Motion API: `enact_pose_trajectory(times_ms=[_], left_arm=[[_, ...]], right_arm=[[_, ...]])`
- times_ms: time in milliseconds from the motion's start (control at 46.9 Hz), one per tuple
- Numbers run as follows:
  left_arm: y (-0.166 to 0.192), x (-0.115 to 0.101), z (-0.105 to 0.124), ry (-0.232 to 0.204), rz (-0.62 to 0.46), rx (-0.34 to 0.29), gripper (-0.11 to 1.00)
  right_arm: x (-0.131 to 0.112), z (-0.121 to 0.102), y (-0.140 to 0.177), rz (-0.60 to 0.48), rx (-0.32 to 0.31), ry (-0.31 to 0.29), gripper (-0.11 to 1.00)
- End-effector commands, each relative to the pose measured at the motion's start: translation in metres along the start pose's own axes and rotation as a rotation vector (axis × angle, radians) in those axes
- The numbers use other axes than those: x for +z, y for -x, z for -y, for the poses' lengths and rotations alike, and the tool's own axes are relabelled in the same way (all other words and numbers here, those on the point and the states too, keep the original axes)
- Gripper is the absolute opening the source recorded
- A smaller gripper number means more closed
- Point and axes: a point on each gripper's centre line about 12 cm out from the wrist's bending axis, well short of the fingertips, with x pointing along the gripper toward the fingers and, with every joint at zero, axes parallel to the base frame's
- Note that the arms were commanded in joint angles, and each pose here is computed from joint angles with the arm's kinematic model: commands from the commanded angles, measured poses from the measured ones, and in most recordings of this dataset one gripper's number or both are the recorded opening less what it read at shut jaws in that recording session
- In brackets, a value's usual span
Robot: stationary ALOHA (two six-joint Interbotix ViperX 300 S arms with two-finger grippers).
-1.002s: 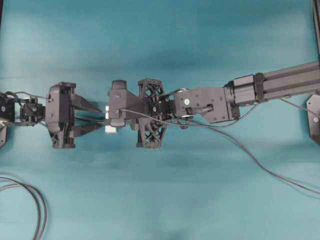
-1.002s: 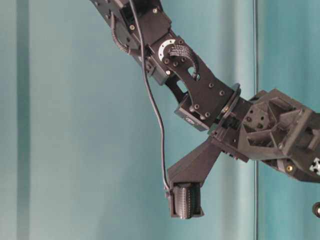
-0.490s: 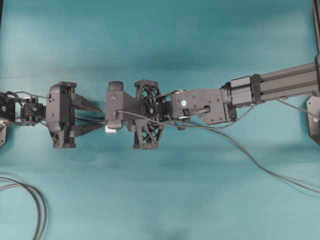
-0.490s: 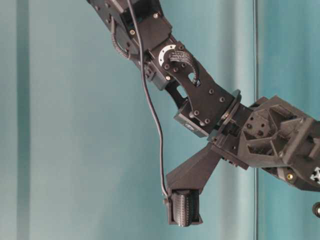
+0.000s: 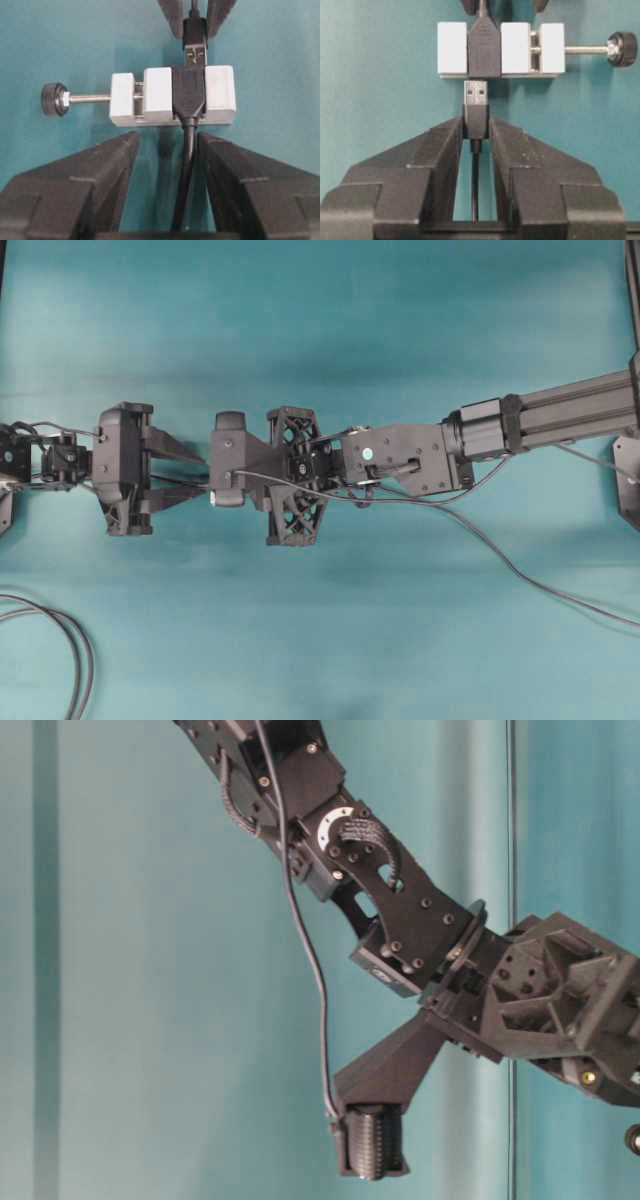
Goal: Insert the USB cable into the female connector supported by the left arm.
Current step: 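Carry the USB plug leftward to align with the clamp's connector, then push the USB plug into the female connector held by the left gripper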
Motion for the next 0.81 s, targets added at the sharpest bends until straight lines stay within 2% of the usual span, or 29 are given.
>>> enact_pose_trajectory(times_ms=[0, 789], left_arm=[[-0.0013, 0.0063, -0.0010, -0.006, 0.024, 0.003, 0.59], [-0.0013, 0.0067, -0.0007, -0.007, 0.028, 0.002, 0.59]], right_arm=[[0.0184, 0.0008, 0.0091, 0.055, 0.001, -0.003, 0.19], [0.0226, 0.0046, 0.0065, 0.064, -0.004, -0.004, 0.19]])
